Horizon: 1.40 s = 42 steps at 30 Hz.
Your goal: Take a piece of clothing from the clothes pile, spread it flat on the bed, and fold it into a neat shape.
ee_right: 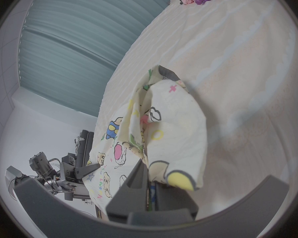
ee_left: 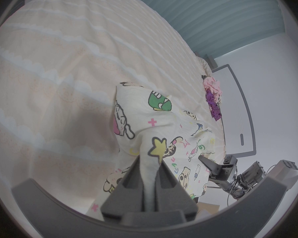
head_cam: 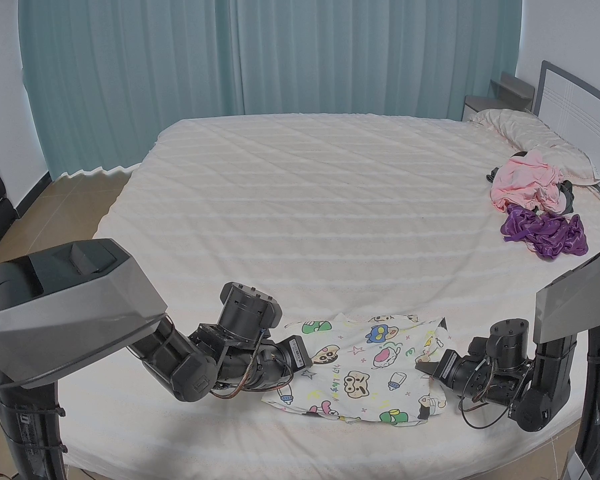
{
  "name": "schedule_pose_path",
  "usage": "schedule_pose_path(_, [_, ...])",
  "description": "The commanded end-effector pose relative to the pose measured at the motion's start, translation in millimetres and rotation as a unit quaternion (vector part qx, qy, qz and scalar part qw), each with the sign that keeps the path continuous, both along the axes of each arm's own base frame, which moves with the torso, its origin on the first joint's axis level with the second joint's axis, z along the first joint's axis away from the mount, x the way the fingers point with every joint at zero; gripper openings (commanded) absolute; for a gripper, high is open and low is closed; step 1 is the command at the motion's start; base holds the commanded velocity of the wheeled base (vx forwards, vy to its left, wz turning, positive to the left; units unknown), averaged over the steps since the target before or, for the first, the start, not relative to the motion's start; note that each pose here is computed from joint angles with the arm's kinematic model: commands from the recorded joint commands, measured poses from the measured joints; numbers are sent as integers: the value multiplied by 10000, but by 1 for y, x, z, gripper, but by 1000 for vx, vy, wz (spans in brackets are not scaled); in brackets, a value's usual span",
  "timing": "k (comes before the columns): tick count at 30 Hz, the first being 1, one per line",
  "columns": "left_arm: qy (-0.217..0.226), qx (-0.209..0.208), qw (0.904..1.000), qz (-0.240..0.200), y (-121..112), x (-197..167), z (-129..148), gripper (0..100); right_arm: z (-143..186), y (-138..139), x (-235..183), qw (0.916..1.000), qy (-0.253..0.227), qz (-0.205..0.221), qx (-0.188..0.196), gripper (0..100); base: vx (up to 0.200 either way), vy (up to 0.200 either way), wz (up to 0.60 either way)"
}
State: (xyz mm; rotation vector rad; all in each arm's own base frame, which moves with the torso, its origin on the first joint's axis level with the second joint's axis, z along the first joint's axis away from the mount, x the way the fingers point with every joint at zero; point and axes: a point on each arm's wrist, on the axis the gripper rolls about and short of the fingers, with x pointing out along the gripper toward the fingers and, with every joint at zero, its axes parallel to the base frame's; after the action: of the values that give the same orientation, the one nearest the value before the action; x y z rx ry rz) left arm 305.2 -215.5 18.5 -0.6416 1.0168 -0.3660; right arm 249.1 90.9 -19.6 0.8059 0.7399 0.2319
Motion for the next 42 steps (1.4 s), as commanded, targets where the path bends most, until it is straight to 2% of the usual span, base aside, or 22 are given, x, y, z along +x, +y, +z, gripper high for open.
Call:
schedule_pose_path(1, [-55, -34, 10000, 49, 1, -1, 6, 0, 9, -2, -1, 9999, -123, -52, 66, 0, 0, -200, 0])
schedule_pose_path(9, [-30, -17, 10000, -74, -2, -12, 9, 0, 14, -3, -3, 9997, -195, -60, 92, 0, 0, -200, 0])
schedule_pose_path(42, [-62, -60, 9999, -69, -2, -13, 13, 0, 21, -11, -2, 9992, -305, -230, 109, 0, 0, -200, 0])
